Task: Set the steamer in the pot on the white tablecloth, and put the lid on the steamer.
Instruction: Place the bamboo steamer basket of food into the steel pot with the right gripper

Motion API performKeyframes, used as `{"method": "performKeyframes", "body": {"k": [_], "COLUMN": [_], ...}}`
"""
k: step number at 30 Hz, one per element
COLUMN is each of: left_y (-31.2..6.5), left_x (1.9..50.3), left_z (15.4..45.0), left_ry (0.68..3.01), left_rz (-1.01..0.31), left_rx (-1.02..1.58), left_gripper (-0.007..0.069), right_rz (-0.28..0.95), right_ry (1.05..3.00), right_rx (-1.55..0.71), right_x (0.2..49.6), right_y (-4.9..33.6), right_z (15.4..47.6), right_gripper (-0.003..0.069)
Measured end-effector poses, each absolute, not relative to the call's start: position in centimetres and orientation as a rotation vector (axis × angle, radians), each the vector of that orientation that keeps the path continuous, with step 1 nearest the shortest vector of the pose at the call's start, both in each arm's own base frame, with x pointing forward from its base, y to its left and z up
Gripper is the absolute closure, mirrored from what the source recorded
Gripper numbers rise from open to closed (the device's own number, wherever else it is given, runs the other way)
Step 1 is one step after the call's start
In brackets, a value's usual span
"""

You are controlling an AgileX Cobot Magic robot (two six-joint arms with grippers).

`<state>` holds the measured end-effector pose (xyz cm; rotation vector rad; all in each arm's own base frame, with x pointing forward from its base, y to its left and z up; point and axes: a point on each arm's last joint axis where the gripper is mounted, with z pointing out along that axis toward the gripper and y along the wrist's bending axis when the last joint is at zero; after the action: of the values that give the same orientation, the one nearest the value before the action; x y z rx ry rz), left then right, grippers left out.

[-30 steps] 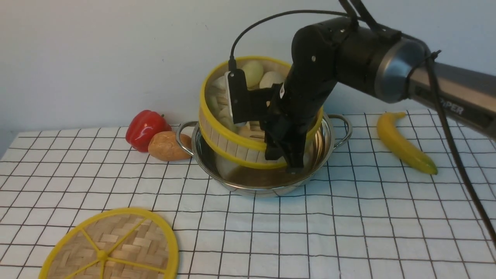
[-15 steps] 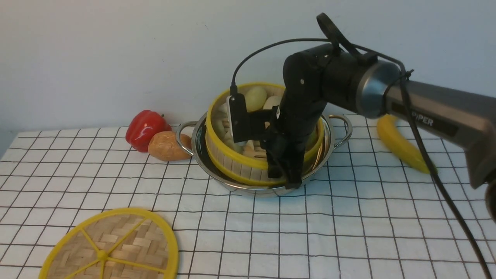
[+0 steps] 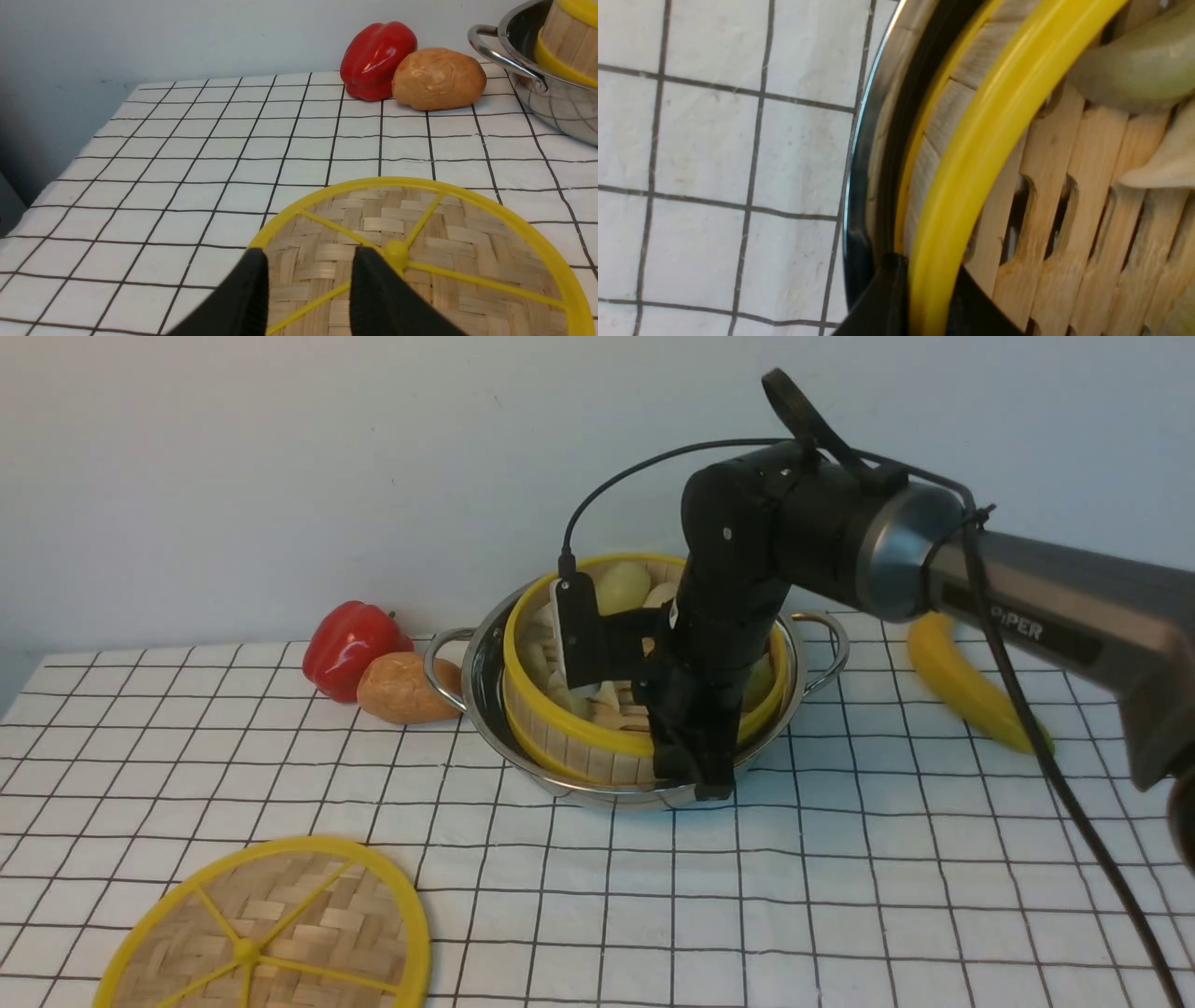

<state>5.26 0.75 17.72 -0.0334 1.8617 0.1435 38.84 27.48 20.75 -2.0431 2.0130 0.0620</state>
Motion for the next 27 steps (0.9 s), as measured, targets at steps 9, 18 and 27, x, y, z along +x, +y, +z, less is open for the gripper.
{"method": "performKeyframes", "body": {"k": [9,18,27], "left_y": [0.75,0.75,0.75], "left_x": [5.26,5.26,5.26], "left_z": [17.72,17.72,17.72], "left_ry": [1.862,1.862,1.862], "left_rz": [0.144,0.144,0.144], "left_rx": [-0.033,-0.033,-0.033], "left_gripper": [0.0382,0.0382,0.0382], "right_rz": [0.044,0.003,-0.056], "right_ry": [2.007,1.944,1.928], "right_rx": [-2.047,-2.049,-2.051], "right_x": [39.02,39.38,39.71], "right_y": [27.48,27.62,27.43], "right_z": [20.48,20.74,20.88], "right_gripper": [0.0582,0.0477,0.0349]}}
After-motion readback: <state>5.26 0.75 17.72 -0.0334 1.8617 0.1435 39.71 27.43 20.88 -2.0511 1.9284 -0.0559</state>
